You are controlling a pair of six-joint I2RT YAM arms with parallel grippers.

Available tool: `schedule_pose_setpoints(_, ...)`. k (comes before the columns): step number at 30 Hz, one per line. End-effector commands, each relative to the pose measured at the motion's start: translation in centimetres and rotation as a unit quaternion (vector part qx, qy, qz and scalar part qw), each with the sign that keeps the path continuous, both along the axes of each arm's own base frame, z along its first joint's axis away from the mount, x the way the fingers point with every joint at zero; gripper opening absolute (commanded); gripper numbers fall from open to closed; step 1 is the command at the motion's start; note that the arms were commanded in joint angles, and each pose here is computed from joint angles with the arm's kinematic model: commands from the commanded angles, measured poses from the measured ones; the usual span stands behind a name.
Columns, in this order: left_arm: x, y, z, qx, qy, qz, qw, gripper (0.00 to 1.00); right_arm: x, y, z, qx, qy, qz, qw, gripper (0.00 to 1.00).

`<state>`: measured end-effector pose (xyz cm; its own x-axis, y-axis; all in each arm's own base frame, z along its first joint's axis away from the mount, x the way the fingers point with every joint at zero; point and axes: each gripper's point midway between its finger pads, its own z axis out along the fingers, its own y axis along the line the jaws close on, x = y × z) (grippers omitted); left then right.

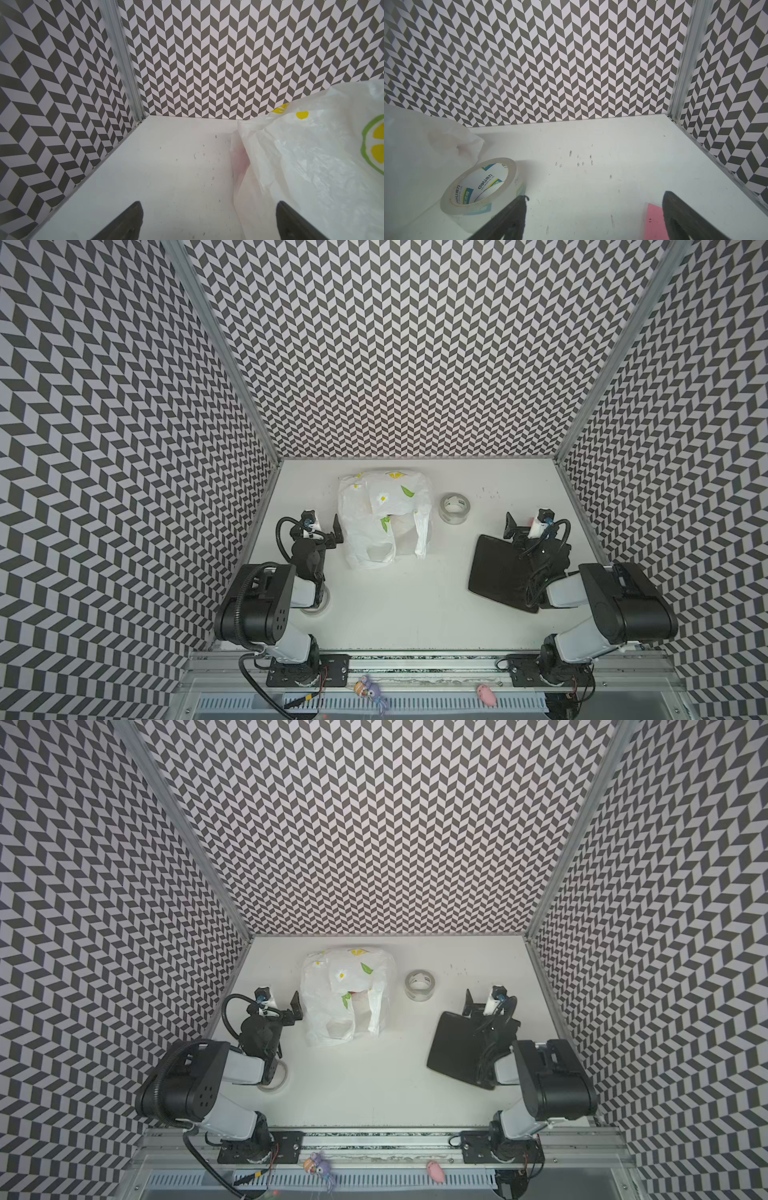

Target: Take the fake fruits out of the plastic bag

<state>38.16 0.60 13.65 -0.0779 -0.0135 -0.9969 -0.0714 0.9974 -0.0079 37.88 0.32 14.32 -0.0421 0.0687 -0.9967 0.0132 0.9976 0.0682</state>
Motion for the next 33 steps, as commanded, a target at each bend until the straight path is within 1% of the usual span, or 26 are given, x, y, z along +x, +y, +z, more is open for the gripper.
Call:
schedule_pose_setpoints(1, 0.2, 0.2, 0.8, 0.005, -0.015, 0.001, 1.000, 1.00, 0.3, 0.0, 1.4, -0.003, -0.028, -0.003, 1.000, 0.99)
schedule_pose_setpoints(28, 0.0, 0.3, 0.9, 0.002, -0.018, 0.003, 1.000, 1.00, 0.1, -0.1, 1.5, 0.000, -0.032, -0.009, 0.999, 0.99)
schedule_pose_setpoints(31, -1.3, 1.0, 2.7, -0.004, -0.050, 0.021, 0.999, 1.00, -0.1, -0.9, 3.4, 0.008, -0.044, -0.031, 0.999, 0.99)
schedule_pose_setpoints(33, -2.1, 1.2, 4.4, -0.008, -0.063, 0.030, 0.998, 1.00, 0.3, -0.4, 4.6, 0.001, -0.023, -0.018, 1.000, 0.99)
